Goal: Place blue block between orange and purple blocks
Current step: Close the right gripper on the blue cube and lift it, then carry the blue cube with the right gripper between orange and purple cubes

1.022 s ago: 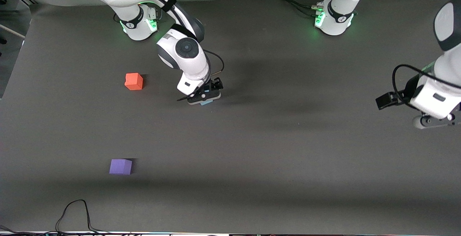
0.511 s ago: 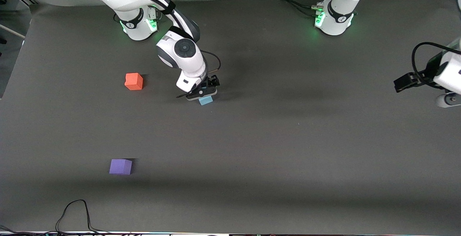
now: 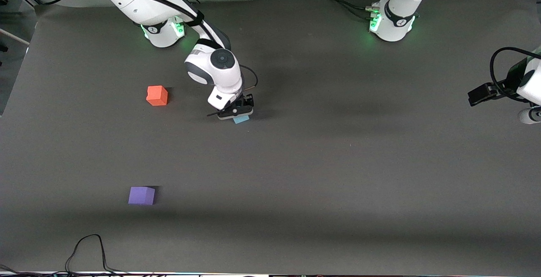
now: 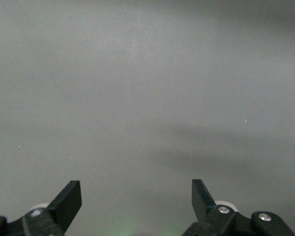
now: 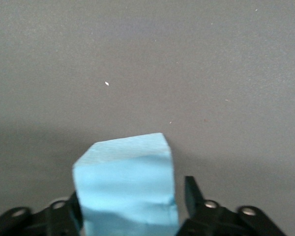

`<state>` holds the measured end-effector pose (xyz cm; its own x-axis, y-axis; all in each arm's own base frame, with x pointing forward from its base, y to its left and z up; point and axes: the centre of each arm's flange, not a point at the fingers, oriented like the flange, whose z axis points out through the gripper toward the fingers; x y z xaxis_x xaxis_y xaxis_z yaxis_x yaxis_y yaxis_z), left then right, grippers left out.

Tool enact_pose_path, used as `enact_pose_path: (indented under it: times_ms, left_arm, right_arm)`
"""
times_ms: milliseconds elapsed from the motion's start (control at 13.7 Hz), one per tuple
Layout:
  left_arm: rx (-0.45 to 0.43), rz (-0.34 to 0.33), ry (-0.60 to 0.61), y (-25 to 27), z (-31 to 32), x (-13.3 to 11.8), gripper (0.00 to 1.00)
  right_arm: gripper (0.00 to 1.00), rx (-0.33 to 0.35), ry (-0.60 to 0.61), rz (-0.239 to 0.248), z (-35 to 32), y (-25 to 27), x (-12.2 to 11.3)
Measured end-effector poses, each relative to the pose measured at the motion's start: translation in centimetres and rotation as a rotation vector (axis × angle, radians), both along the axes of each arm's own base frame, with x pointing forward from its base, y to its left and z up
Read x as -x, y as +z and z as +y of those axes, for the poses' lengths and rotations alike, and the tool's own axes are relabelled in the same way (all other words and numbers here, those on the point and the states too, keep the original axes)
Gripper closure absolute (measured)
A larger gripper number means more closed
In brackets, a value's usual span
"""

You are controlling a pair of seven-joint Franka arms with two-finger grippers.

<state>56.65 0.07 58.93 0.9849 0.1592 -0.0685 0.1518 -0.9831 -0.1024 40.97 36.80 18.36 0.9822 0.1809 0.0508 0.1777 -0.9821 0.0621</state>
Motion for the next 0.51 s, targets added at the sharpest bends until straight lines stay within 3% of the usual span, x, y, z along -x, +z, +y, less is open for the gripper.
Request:
enact_pose_path:
  times_ms: [73, 146, 365, 511]
  left_arm:
    - [0.0, 0.0, 0.0, 0.0, 0.2, 0.0, 0.0]
    - [0.0, 0.0, 0.0, 0.0, 0.2, 0.0, 0.0]
    - [0.001, 0.002, -0.004, -0.1, 0.0, 0.0, 0.0]
    - [0.003, 0.005, -0.003, -0.3, 0.0, -0.2, 0.0]
  right_arm:
    - [0.4, -0.003, -0.004, -0.004, 0.0, 0.2, -0.3]
    - [0.44, -0.006, -0.013, -0.01, -0.2, 0.5, -0.7]
    - [0.44, 0.011, -0.065, -0.035, -2.7, 2.2, -3.2]
    - [0.44, 0.035, -0.092, 0.0, -5.4, 4.5, -5.3]
